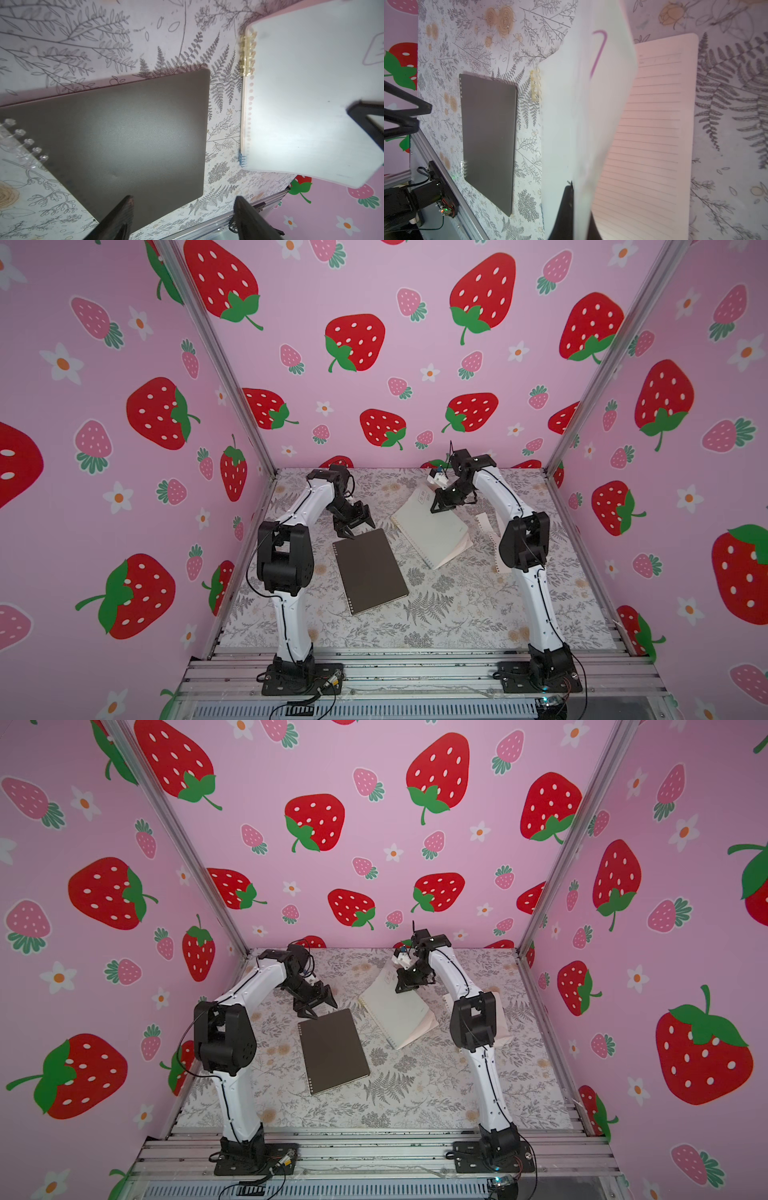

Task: Tear off pages from different notebooks
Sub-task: Close the notebook at the center of the board.

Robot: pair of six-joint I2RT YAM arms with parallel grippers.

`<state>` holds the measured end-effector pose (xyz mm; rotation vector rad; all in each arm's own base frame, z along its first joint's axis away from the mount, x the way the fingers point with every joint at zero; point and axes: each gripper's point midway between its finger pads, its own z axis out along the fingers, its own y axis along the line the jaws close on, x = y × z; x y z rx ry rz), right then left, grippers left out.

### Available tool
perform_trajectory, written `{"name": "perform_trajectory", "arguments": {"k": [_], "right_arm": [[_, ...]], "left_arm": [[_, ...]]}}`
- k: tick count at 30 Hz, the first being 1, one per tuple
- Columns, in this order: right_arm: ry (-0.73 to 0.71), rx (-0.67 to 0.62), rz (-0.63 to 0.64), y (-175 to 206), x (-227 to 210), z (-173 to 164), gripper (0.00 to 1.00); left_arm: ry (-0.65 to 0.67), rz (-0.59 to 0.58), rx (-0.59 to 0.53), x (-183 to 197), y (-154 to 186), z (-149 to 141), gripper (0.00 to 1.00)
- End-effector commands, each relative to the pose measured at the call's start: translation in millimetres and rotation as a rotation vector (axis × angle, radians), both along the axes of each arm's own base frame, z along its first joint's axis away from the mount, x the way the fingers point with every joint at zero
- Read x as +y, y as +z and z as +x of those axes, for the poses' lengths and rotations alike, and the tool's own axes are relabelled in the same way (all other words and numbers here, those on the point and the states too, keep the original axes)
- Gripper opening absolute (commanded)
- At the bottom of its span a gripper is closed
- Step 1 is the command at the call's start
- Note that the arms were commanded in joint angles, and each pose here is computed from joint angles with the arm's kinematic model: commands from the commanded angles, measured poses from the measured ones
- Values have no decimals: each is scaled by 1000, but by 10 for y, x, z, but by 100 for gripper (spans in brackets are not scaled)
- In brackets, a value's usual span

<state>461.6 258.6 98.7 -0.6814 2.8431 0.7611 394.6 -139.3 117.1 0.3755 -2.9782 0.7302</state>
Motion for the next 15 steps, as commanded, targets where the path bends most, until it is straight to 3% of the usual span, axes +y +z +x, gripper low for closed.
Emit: {"name": "perform_trajectory", "arguments": {"k": [1, 4, 5, 6, 11, 15], "right_arm": [[-97, 49, -13, -184, -75, 65, 10], [-203, 18, -94, -289, -226, 145, 47], [-244, -14, -135, -292, -309, 194, 51], [-298, -56, -182, -273, -414, 251, 62], [-498, -295, -321, 173, -839, 399, 74], [-672, -466, -353, 599, -1149, 338, 74]], "left_arm": [[6, -50, -18, -110, 75, 30, 77], [1, -85, -58, -247, 137, 126, 77], [-7, -89, -70, -301, 156, 147, 77], [-17, -92, -84, -362, 170, 166, 77], [-24, -148, -131, -699, 181, 242, 75], [-23, -232, -169, -1047, 177, 333, 68]]}}
